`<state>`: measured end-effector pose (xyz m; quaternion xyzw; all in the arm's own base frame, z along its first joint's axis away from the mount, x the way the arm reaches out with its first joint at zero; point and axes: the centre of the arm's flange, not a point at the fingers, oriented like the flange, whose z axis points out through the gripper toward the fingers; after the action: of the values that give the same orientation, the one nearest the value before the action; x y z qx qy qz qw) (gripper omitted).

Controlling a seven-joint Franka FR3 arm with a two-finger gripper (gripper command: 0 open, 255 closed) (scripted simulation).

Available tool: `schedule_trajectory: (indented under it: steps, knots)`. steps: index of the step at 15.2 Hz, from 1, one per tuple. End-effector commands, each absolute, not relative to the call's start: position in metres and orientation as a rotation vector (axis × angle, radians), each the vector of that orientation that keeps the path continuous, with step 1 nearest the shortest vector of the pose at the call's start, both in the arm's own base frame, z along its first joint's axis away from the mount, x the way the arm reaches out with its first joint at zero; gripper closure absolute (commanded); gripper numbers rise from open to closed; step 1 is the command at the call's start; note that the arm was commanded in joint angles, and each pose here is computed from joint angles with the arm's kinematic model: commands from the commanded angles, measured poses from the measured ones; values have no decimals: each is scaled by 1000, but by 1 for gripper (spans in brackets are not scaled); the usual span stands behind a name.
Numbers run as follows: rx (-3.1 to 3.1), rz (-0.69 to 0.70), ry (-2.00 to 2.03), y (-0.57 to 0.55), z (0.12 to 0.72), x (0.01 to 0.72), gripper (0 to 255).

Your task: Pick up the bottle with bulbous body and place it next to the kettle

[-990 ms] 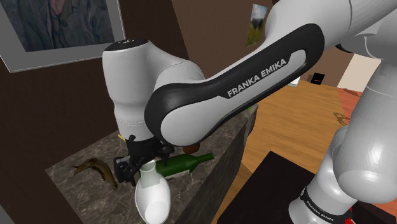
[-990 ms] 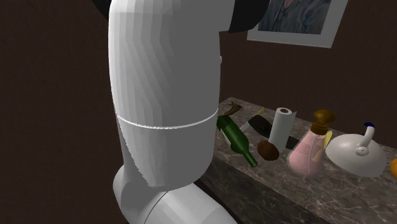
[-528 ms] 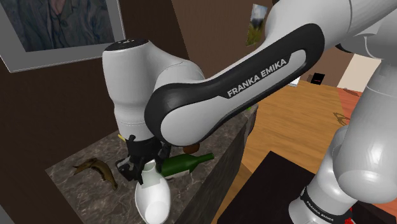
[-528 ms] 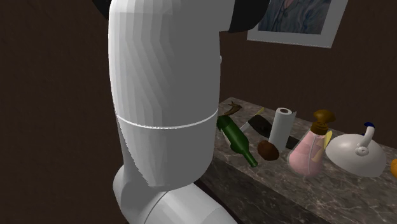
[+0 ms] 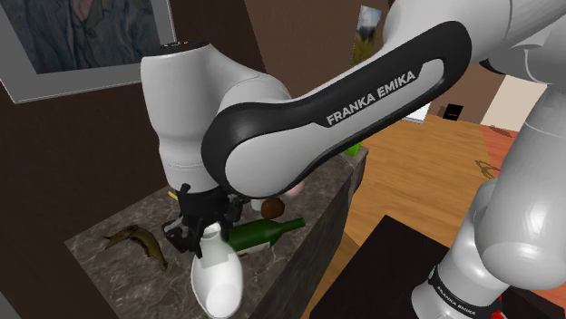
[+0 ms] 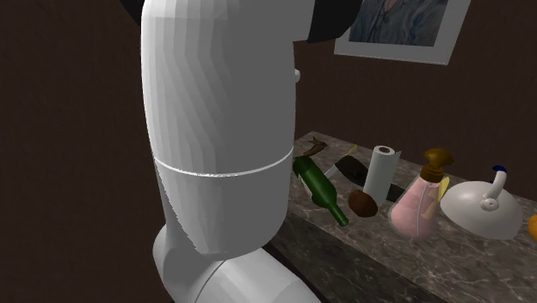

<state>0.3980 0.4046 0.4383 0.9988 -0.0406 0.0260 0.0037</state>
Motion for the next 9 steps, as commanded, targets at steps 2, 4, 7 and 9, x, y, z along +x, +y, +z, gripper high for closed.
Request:
schedule_trajectory:
  steps: [2,4,7,9]
  knots:
    - [3131,82,-127,403,455,398,255]
    - [3131,82,-127,403,465,398,255]
    - [3131,82,-127,403,481,398,255]
    - [3131,82,-127,403,492,398,255]
